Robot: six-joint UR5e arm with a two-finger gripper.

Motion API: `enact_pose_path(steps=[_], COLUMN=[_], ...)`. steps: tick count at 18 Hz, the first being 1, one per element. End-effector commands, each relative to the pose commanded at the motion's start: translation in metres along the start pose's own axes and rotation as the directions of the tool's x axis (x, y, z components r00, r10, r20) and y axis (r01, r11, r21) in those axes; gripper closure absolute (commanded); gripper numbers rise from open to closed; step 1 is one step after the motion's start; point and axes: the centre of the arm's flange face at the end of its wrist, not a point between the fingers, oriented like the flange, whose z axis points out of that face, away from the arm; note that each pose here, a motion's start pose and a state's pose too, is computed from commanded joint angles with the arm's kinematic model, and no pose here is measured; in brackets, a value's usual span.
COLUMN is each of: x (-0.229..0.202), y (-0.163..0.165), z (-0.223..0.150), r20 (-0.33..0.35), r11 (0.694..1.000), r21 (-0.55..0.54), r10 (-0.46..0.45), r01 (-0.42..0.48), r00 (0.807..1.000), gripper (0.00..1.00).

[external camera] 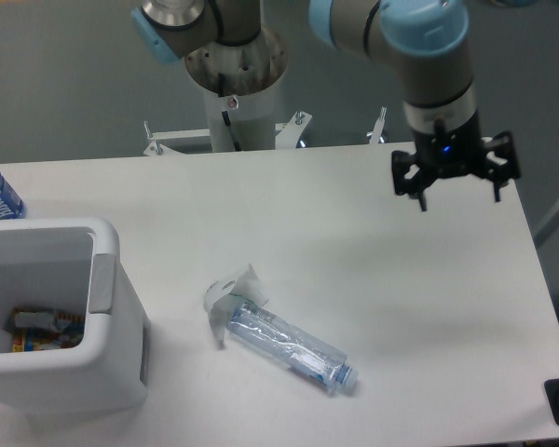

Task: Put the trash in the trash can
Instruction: 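Move the open gripper over the crumpled white plastic bag and lower it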

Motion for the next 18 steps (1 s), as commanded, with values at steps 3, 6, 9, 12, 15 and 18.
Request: enact_pose_path(steps=[3, 6, 9, 12, 15, 18], x=[0.040, 0.083, 0.129, 0.151, 0.177, 0.203], y=[-0.017, -0.030, -0.020, -0.005, 0.001, -0.002], z=[0.013, 0.026, 0.041, 0.042, 0.042, 0.045], r20=[-0.016, -0.059, -0.143, -0.234, -0.300, -0.331], r11=[0.999, 1.000, 0.997, 0.996, 0.990, 0.984], r21=[0.016, 0.003, -0.013, 0.021, 0.055, 0.061], r10=[-0.046, 0.019, 0.076, 0.094, 0.143, 0.178], r01=[0.046, -0.019, -0.079, -0.092, -0.132, -0.167], r00=[0.999, 0.998, 0.987, 0.968, 0.943, 0.927], gripper=[0.00, 0.00, 0.00, 0.00, 0.00, 0.00])
